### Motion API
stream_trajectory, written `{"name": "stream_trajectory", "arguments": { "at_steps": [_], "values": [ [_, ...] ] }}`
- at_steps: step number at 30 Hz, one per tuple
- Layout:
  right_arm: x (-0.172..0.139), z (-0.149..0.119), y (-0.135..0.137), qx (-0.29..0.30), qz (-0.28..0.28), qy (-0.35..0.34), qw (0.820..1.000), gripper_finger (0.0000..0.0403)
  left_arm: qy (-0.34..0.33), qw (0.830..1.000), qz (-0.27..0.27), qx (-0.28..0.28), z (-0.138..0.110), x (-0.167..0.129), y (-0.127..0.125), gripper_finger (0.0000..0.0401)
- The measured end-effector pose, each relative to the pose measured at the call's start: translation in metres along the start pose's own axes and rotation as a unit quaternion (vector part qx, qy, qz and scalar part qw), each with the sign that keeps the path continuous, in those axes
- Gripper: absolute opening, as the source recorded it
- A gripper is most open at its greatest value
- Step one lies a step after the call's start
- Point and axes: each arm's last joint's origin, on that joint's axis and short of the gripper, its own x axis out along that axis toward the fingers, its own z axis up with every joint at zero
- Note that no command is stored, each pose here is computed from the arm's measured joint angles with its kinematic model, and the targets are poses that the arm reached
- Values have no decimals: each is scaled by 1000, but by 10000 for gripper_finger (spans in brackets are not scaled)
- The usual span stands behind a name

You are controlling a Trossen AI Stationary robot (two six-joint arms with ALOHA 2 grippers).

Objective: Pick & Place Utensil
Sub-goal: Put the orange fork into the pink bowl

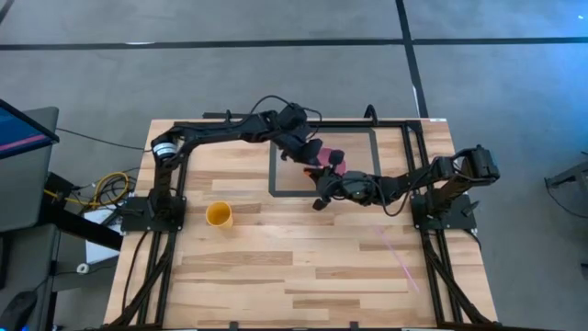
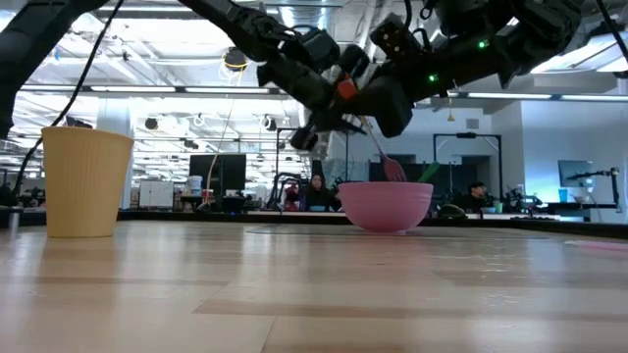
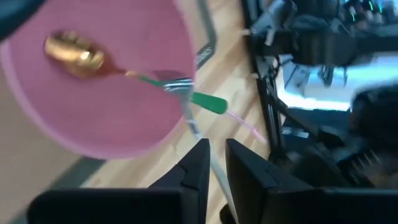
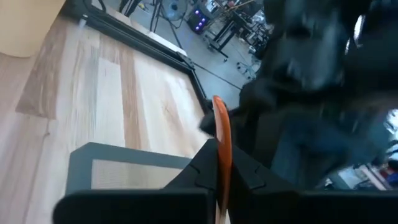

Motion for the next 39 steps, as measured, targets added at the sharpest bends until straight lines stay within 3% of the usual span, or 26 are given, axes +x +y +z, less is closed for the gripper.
{"name": "stream_trajectory", "arguments": {
  "at_steps": [7, 12, 17, 21, 28, 39],
  "values": [
    [5, -3, -11, 61, -24, -3, 998, 3, -65, 985, -3, 163, -5, -41, -33, 36],
    [13, -10, -27, 124, -58, 0, 991, 3, -128, 953, 9, 275, -16, -77, -61, 24],
    [21, -21, -43, 161, -86, 15, 983, 2, -158, 925, -2, 346, -34, -102, -87, 15],
    [27, -31, -57, 221, -106, 20, 969, 2, -163, 911, -23, 379, -50, -114, -103, 10],
    [28, -55, -70, 290, -122, 31, 949, 2, -149, 906, -48, 394, -67, -113, -116, 9],
    [18, -72, -65, 344, -116, 14, 932, 4, -125, 898, -37, 419, -75, -96, -110, 8]
  ]
}}
